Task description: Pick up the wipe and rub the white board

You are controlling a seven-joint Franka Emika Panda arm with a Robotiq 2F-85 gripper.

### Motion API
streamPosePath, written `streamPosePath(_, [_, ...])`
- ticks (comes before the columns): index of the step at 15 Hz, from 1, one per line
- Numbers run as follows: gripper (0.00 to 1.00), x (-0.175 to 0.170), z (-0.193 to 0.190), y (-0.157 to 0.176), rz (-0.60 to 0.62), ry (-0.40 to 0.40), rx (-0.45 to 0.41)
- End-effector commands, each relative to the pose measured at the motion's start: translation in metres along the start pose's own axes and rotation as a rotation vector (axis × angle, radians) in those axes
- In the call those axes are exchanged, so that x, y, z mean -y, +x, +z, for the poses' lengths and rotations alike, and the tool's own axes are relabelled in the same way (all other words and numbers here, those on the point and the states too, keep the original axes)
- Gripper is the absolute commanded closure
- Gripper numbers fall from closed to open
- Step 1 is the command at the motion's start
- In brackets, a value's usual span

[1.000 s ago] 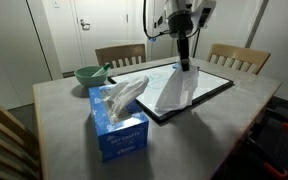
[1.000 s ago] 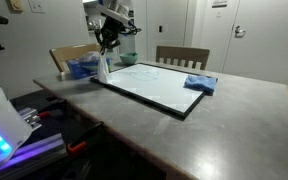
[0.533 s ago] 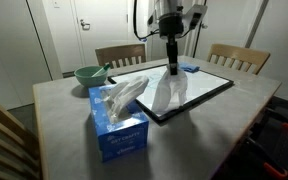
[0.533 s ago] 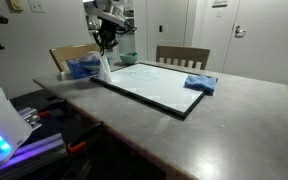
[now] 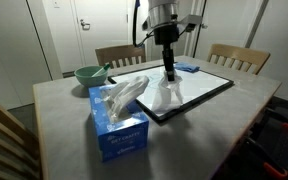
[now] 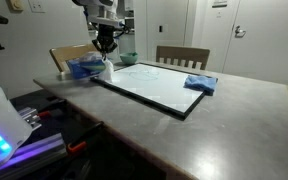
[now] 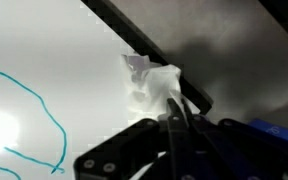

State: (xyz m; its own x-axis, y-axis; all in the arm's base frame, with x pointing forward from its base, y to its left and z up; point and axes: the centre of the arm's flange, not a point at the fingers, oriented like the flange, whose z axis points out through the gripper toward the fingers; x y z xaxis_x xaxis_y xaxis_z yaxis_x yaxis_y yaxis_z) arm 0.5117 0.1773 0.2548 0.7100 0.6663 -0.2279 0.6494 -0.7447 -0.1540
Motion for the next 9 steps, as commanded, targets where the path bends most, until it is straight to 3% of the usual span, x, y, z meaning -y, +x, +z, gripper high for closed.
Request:
streamPosePath(1, [1.00, 0.010, 0.011, -0.003, 0.018, -0.028, -0.016])
streamPosePath(4, [1.00, 0.019, 0.022, -0.003, 0.039, -0.039, -0.034])
streamPosePath(9, [1.00, 0.024, 0.046, -0.007, 0.071, -0.130, -0.073])
